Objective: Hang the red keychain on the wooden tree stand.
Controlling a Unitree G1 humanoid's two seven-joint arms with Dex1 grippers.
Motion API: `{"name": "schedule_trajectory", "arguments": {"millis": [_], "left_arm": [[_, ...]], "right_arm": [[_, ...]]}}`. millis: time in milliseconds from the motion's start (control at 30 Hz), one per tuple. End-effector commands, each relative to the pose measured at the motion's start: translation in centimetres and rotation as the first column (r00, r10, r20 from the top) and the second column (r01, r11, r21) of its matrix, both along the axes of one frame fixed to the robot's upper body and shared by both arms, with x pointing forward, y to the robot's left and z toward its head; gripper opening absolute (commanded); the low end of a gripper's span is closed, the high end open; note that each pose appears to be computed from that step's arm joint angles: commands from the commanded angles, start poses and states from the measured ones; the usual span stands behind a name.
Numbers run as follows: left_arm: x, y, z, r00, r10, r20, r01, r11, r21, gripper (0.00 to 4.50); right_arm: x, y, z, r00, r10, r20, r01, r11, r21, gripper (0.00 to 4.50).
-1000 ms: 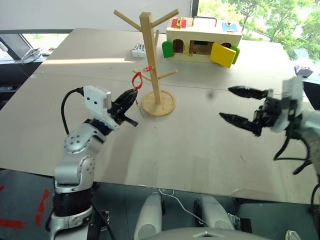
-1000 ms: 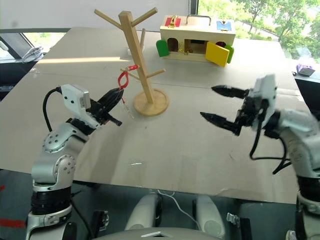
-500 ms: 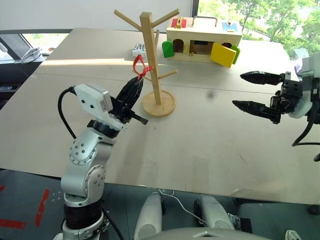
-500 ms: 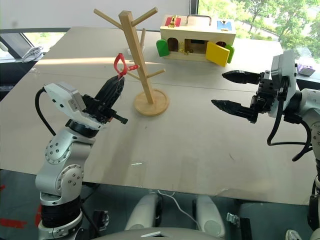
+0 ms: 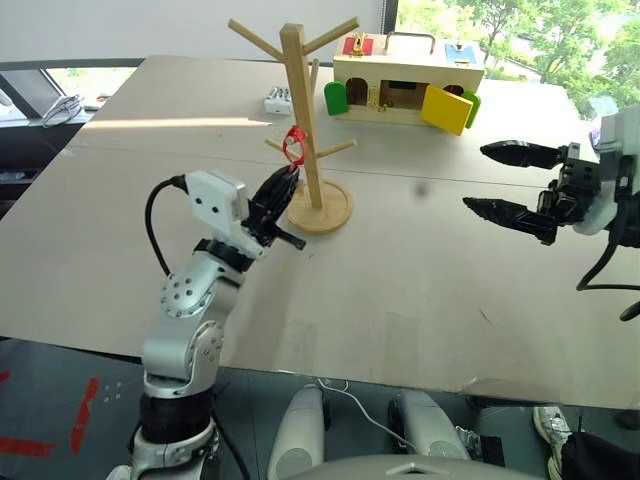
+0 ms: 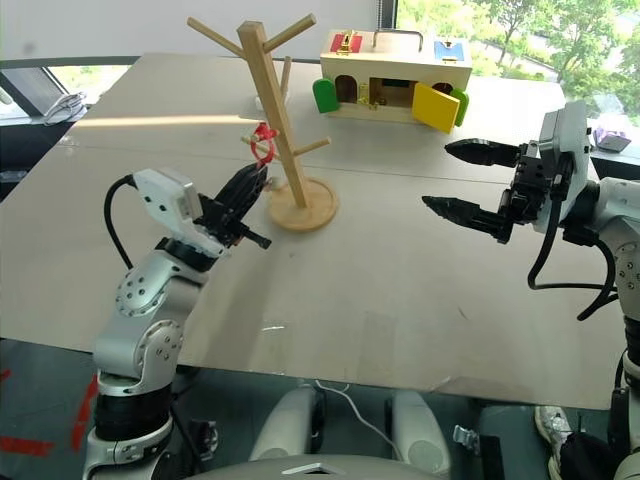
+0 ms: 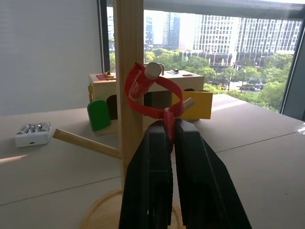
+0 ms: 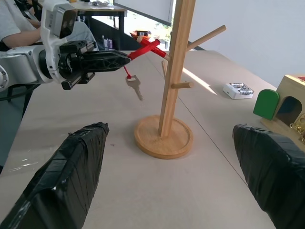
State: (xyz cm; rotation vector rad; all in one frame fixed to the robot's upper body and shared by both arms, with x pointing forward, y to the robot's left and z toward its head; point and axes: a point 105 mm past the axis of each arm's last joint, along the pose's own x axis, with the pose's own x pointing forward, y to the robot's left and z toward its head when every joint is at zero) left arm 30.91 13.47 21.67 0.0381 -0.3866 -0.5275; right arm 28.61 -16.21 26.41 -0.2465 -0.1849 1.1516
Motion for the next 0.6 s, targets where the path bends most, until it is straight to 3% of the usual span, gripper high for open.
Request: {"name": "schedule_trajectory", "arguments": {"millis": [33, 233, 367, 567, 600], "left_arm": [[0.1, -1.0, 0.5, 0.998, -0.036, 0.043, 0.035, 0.999, 0.011, 0.06], [1.2, -1.2, -0.2, 0.999, -0.008, 0.035, 0.007, 1.0, 0.016, 0.06], [1.2, -1.1, 0.0, 0.999, -0.005, 0.046, 0.005, 1.0, 0.001, 1.45], [1.0, -0.3, -0.1, 0.999, 0.033, 0.039, -0.032, 0.999, -0.035, 4.41], [0.9, -0.2, -0.2, 0.999, 0.039, 0.032, -0.037, 0.998, -0.047, 4.46]], "right_arm": [[-0.8, 0.1, 1.7, 0.997, 0.01, 0.073, -0.01, 1.0, 0.001, 4.5], [-1.0, 0.1, 1.8, 0.997, 0.008, 0.078, -0.008, 1.0, -0.001, 4.5], [-1.0, 0.1, 1.7, 0.997, 0.003, 0.077, -0.003, 1.0, 0.0, 4.5], [-1.0, 0.1, 1.7, 0.997, 0.007, 0.077, -0.009, 1.0, 0.015, 4.5], [-1.1, 0.1, 1.7, 0.997, 0.01, 0.077, -0.011, 1.0, 0.018, 4.5]]}}
